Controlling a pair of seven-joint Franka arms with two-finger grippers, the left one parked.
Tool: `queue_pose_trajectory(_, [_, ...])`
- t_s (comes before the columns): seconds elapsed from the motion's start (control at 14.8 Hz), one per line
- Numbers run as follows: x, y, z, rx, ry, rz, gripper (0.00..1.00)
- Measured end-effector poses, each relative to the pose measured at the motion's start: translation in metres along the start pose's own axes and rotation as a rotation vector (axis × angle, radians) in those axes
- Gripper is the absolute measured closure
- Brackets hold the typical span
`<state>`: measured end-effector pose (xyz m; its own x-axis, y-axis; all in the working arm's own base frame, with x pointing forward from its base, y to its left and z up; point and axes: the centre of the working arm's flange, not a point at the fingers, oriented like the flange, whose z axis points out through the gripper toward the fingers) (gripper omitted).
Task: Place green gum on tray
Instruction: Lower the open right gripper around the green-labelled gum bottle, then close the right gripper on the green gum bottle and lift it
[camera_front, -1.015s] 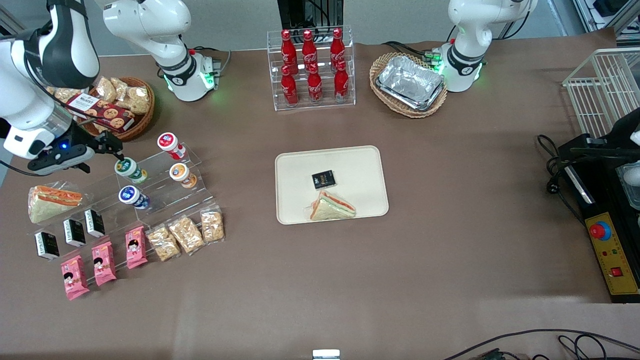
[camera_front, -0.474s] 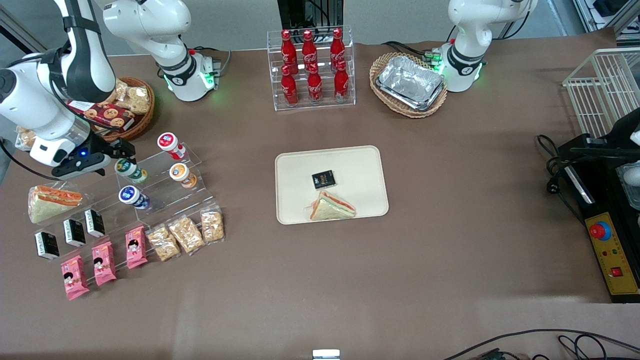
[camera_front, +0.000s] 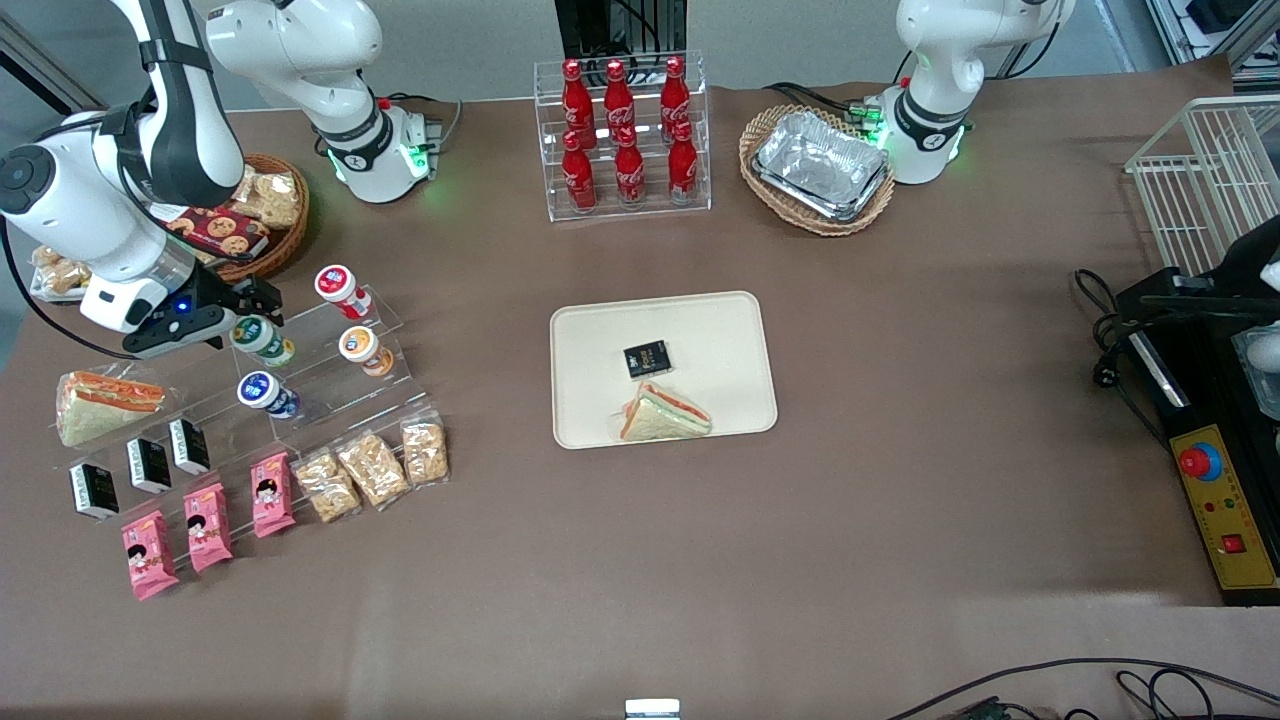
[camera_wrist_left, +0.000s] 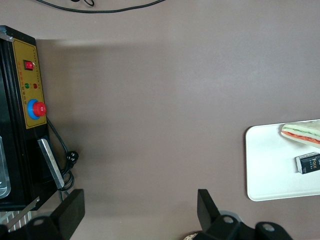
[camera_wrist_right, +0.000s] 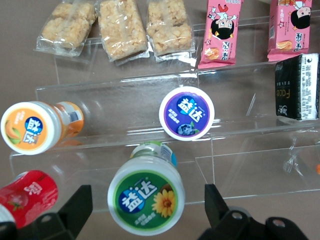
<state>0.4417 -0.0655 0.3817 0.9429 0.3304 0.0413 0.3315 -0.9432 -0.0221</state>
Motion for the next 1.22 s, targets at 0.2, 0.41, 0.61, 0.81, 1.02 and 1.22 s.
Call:
queue_pose_trajectory(0.2, [0.0, 0.0, 0.001, -0.001, 0.003, 0.0, 0.06])
queue_pose_trajectory(0.41, [0.0, 0.0, 0.002, -0.002, 0.004, 0.0, 0.34])
queue_pose_trajectory(0.61, [0.0, 0.0, 0.002, -0.003, 0.006, 0.0, 0.41])
queue_pose_trajectory(0.81, [0.001, 0.0, 0.001, -0.004, 0.008, 0.0, 0.41])
queue_pose_trajectory(1.02, [0.008, 0.004, -0.013, -0.013, 0.024, 0.0, 0.41])
queue_pose_trajectory(1.22, [0.021, 0.009, -0.054, 0.001, -0.005, 0.003, 0.41])
